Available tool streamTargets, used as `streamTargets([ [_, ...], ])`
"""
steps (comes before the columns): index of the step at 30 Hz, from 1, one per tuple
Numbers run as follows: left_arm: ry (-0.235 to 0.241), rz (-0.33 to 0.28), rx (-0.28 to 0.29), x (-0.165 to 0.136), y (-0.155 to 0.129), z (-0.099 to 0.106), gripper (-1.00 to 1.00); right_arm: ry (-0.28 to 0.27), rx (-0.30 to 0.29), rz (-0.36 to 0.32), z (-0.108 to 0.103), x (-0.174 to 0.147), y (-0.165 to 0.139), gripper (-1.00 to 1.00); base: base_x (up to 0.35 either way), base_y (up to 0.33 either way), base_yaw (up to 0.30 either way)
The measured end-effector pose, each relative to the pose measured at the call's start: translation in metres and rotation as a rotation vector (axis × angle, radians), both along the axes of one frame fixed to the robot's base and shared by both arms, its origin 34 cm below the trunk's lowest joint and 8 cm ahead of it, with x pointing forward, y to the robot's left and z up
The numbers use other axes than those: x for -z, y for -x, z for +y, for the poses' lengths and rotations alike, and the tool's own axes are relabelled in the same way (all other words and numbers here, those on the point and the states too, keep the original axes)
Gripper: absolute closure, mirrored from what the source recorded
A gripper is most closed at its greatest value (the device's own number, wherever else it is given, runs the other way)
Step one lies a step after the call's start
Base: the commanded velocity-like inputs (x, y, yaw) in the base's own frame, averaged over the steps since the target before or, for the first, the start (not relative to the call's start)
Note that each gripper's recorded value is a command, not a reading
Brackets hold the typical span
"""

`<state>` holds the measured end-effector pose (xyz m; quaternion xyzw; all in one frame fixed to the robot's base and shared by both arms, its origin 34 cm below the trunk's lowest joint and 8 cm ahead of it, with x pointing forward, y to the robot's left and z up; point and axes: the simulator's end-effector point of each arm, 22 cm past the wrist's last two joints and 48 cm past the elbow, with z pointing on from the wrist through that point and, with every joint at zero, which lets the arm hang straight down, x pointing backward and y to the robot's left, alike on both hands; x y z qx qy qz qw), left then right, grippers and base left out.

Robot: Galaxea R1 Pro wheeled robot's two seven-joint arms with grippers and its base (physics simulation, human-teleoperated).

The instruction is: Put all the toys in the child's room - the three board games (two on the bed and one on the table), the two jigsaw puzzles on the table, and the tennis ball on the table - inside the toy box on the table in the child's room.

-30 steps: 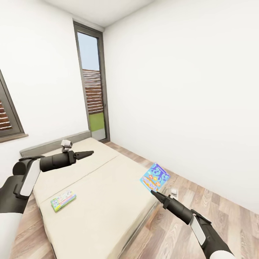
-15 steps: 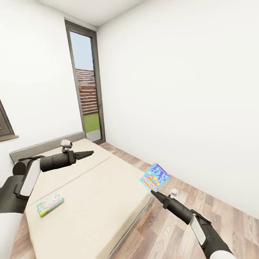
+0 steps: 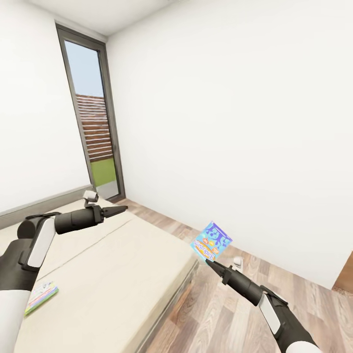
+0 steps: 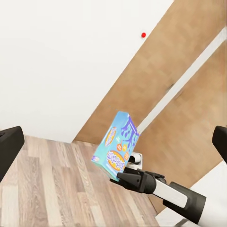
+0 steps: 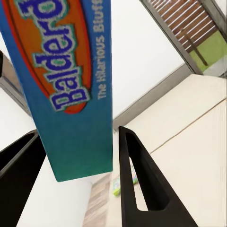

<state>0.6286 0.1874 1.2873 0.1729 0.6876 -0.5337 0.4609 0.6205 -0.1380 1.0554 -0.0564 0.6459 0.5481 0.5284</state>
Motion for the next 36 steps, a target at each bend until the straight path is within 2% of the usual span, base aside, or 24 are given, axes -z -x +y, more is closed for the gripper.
streamTargets([
  [20, -0.001, -0.02, -0.001, -0.01, 0.006, 0.0, -1.0, 0.0, 0.003, -0.022, -0.001, -0.011, 0.001, 1.0, 0.001, -0.004, -0.236],
  [36, -0.019, -0.029, -0.033, -0.014, 0.005, 0.002, -1.0, -0.008, 0.014, -0.036, -0.005, -0.02, 0.001, 1.0, 0.0, 0.0, -0.231],
])
